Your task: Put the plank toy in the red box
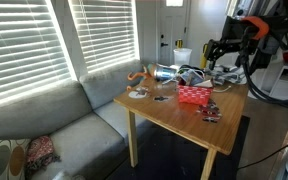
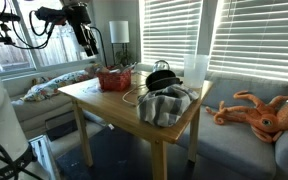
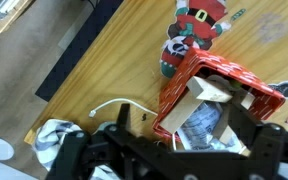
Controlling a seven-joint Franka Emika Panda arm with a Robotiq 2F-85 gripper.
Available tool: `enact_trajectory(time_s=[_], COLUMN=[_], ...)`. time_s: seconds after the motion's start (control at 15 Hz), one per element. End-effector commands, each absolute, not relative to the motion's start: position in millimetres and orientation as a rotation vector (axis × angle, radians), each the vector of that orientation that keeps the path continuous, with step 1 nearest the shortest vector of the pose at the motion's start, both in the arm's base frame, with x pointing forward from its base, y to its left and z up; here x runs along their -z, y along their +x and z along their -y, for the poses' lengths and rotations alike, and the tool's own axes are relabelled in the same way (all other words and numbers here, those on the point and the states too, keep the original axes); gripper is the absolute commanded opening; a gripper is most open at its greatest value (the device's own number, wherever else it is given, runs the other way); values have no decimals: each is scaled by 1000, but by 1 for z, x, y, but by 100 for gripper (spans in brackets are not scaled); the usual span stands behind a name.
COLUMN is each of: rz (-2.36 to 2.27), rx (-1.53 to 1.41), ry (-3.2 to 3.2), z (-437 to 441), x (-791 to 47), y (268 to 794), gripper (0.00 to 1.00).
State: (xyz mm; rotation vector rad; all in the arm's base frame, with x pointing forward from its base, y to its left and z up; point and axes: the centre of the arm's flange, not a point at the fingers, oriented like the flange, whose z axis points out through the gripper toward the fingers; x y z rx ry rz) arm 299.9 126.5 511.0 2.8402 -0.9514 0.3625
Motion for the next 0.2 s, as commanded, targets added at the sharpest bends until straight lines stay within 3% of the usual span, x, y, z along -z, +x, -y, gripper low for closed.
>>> enact_trajectory(time_s=[0.0,0.13], rz=[950,949], rx=[-361,-361], ry=[2840,2840], z=[-126,-126], x=[-511,-511], y=[300,300], gripper=[100,100])
